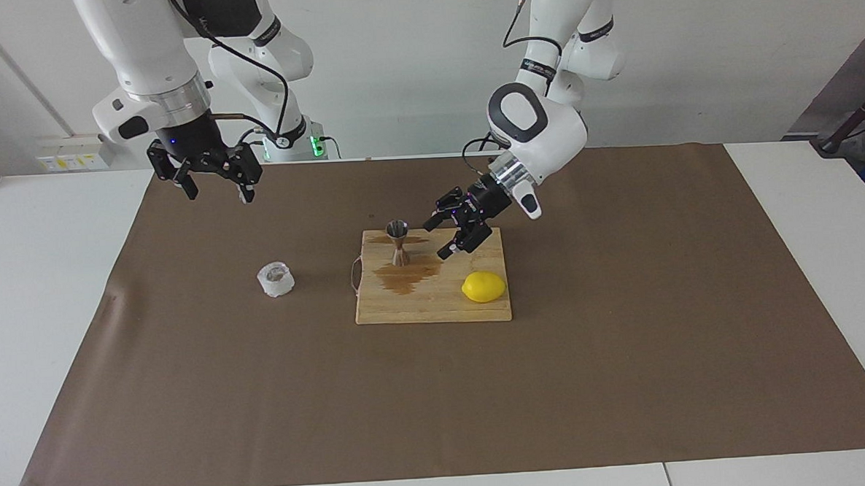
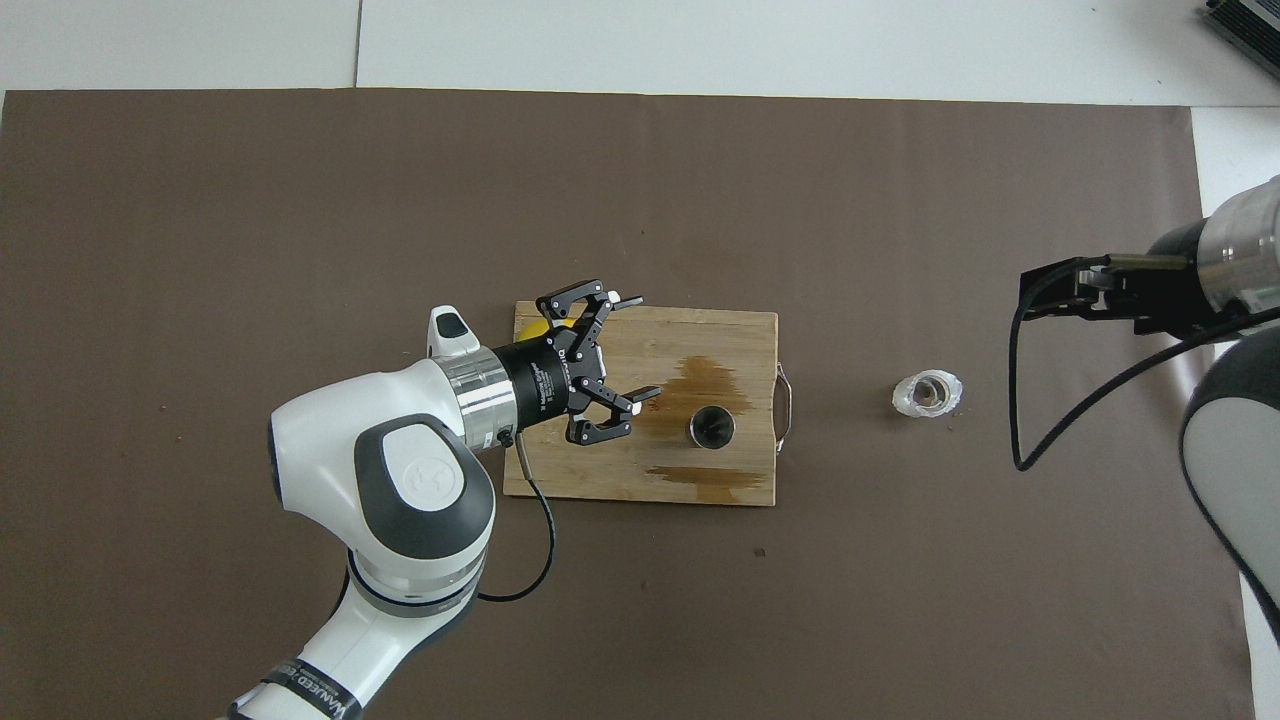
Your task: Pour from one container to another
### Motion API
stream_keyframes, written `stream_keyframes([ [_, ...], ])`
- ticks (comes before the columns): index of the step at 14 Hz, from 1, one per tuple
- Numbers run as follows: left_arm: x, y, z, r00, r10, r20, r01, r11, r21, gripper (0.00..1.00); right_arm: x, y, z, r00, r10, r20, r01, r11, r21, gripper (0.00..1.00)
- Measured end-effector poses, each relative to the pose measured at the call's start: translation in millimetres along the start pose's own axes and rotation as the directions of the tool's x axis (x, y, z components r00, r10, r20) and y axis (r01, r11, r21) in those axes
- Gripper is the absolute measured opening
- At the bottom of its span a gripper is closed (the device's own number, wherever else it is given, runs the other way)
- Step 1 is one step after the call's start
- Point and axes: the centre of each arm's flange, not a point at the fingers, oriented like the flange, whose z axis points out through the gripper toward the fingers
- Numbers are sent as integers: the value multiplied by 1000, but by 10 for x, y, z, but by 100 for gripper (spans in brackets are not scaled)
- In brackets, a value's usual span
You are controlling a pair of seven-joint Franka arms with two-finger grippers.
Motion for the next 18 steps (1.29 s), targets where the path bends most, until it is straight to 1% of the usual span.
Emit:
stream_keyframes([
  [2,85,128,-106,996,93,-1,-93,992,83,100,1,5,0,1000,-6,0,6,1000,0,100],
  [3,126,182,-172,989,145,-1,-143,980,136,100,-1,2,5,999,-35,1,35,999,0,100],
  [5,180,293,-338,968,251,9,-245,935,256,100,-14,-16,54,991,-134,12,134,991,-1,100],
  [6,184,352,-424,950,312,7,-298,901,315,100,-23,-22,98,982,-188,19,188,982,-1,100],
  [7,150,420,-520,919,395,1,-364,847,388,100,-28,-24,162,965,-261,16,261,965,0,100],
  [8,83,488,-605,878,479,-5,-424,782,457,100,-33,-28,249,941,-339,2,339,941,0,100],
  [10,-86,620,-733,779,627,-21,-505,646,572,100,-84,-25,476,871,-491,-24,491,871,-8,100],
  [11,-152,655,-773,727,686,-29,-525,583,620,100,-131,-18,588,826,-563,-23,563,826,-11,100],
  [13,-245,665,-836,624,780,-38,-536,463,706,100,-196,-8,732,717,-697,-13,697,717,-12,100],
  [15,-354,653,-958,540,841,-29,-532,368,763,100,-239,-3,895,594,-804,-2,804,594,-5,100],
  [17,-446,670,-1158,429,903,11,-535,244,809,100,-301,6,1142,496,-868,15,868,496,14,100],
  [18,-460,695,-1253,380,924,32,-532,190,825,100,-333,11,1267,447,-894,20,894,447,23,100],
])
